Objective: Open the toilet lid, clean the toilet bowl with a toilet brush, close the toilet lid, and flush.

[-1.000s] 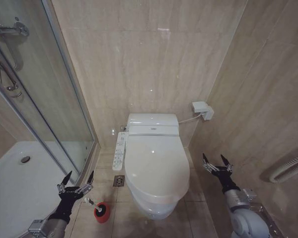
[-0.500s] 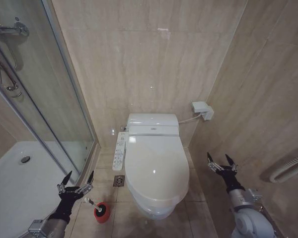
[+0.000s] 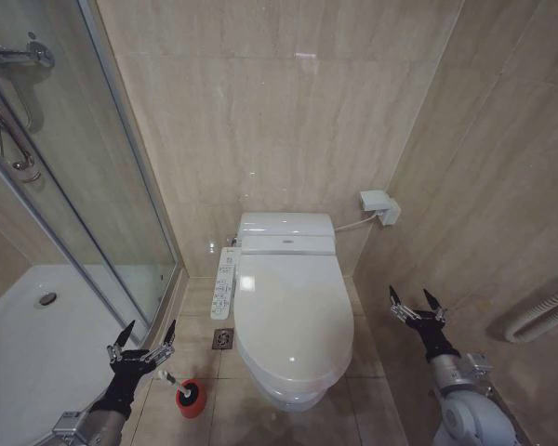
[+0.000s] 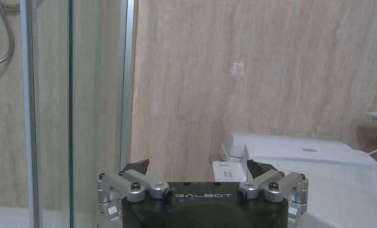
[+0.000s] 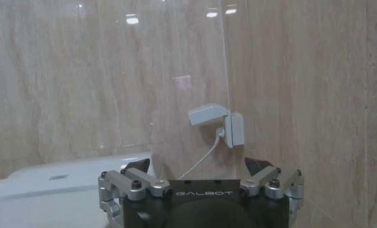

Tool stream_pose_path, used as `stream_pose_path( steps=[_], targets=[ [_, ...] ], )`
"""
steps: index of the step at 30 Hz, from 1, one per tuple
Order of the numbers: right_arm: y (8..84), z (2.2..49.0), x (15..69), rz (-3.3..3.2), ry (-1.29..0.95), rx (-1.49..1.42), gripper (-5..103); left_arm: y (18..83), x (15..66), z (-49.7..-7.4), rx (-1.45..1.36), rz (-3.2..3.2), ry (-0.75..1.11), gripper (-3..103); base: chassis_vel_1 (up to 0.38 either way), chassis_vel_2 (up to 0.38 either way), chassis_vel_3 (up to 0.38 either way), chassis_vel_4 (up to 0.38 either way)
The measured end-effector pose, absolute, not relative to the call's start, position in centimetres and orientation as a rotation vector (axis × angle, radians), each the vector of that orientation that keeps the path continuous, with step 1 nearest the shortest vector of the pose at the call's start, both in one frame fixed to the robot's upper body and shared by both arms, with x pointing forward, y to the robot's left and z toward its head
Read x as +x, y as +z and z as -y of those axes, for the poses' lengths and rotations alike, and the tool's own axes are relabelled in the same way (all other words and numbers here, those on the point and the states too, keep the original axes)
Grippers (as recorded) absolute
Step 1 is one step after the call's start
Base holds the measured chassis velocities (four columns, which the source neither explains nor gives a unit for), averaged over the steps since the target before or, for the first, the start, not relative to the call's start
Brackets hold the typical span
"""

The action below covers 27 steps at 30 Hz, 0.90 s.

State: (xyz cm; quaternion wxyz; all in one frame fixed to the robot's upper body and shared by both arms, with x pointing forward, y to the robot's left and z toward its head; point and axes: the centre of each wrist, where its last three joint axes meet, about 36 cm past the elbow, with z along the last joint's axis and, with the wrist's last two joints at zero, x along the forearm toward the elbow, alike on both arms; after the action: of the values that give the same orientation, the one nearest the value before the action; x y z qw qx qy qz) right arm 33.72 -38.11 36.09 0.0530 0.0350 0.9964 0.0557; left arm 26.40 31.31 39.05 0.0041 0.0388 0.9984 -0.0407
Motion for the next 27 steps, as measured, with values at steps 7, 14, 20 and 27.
stream_pose_path(
  steps=[7,14,20,27],
  targets=[
    [36.12,38.14,33.74,-3.028,0.168,0.105,100,39.05,26.40,-31.31,0.122,-3.128,-0.128,100,0.000,0.000,0.000,0.000],
    [36.13,38.14,33.76,-3.028,0.168,0.105,100,39.05,26.40,-31.31,0.122,-3.128,-0.128,100,0.000,0.000,0.000,0.000],
    [36.14,38.13,33.76,-3.028,0.168,0.105,100,39.05,26.40,-31.31,0.122,-3.128,-0.128,100,0.000,0.000,0.000,0.000],
    [36.14,38.11,33.76,-3.028,0.168,0.104,100,39.05,26.40,-31.31,0.122,-3.128,-0.128,100,0.000,0.000,0.000,0.000]
  ],
)
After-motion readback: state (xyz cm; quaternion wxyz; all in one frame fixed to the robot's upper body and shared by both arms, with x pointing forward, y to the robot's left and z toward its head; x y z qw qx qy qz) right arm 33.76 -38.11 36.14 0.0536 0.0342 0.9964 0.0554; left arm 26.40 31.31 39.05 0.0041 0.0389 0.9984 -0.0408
